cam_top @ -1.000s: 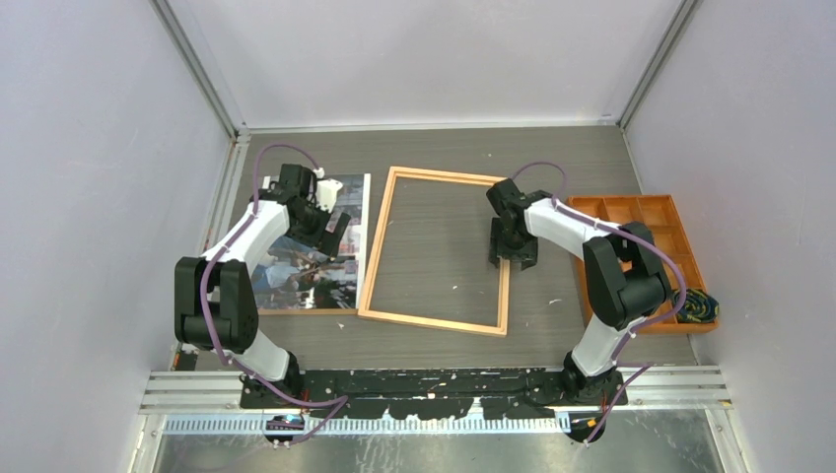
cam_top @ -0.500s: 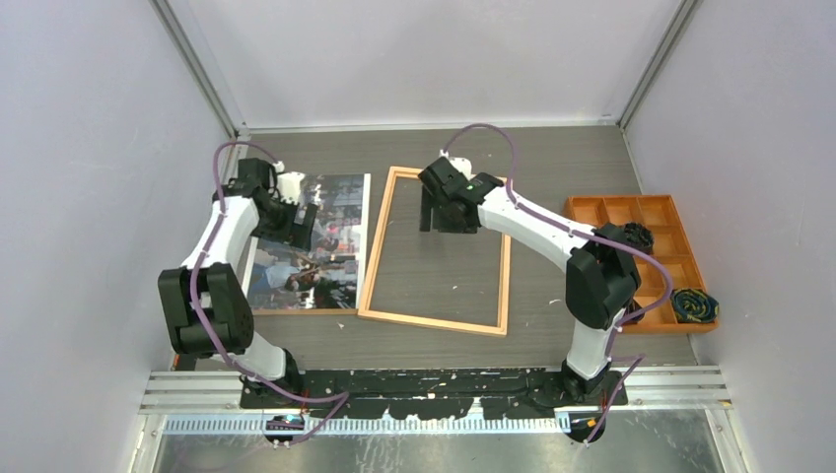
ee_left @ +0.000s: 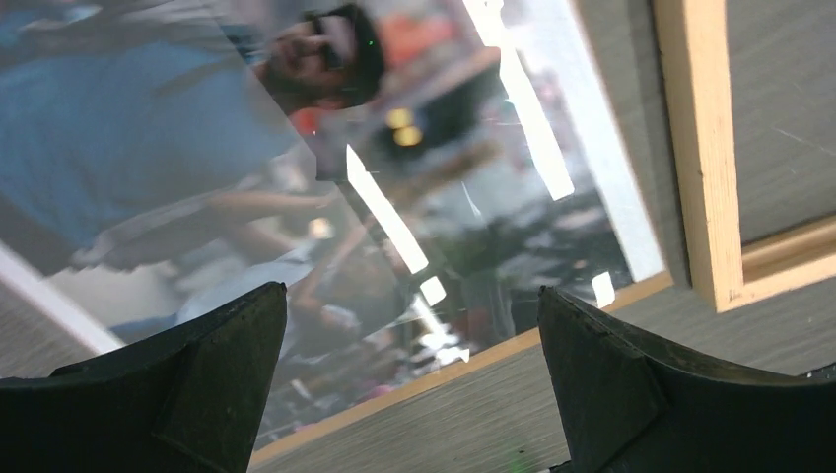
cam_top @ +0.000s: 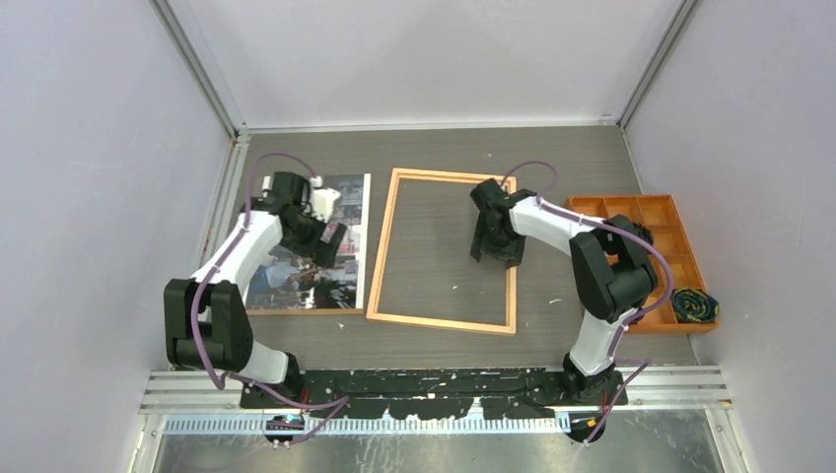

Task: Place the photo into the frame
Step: Adjust the photo frame at the center of the board.

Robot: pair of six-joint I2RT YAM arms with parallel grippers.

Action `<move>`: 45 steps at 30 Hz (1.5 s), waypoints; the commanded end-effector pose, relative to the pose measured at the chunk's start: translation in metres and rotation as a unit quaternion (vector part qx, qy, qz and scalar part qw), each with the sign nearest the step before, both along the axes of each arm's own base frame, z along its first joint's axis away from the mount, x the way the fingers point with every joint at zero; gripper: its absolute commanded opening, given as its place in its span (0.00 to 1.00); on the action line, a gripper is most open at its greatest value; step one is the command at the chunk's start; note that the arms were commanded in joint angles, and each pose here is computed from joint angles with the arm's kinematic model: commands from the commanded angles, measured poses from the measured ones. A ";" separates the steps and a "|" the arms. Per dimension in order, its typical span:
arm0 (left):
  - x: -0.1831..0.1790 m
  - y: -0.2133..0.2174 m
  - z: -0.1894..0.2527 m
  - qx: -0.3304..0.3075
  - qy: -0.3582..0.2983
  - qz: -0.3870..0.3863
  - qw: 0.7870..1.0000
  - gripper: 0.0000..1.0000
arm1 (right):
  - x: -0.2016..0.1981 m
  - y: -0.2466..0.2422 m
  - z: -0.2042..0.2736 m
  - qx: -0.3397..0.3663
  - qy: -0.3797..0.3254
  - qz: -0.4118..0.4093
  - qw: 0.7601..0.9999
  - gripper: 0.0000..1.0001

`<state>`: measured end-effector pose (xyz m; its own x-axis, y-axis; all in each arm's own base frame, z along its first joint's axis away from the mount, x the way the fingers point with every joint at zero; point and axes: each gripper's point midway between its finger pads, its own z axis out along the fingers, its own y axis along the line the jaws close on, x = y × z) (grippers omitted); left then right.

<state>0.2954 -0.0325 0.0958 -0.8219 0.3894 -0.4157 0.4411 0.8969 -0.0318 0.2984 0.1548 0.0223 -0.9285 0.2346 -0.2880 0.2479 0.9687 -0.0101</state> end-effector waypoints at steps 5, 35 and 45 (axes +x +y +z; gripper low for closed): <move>-0.001 -0.039 -0.010 0.047 -0.029 -0.074 0.996 1.00 | 0.042 -0.028 0.034 0.020 -0.039 -0.014 0.999 0.71; 0.023 0.233 0.019 0.130 -0.040 0.316 0.939 1.00 | 0.077 0.203 0.062 0.102 -0.127 0.165 0.973 0.94; 0.025 0.251 -0.006 0.147 -0.003 0.344 0.927 1.00 | 0.092 0.265 0.110 0.124 -0.200 0.210 0.949 0.99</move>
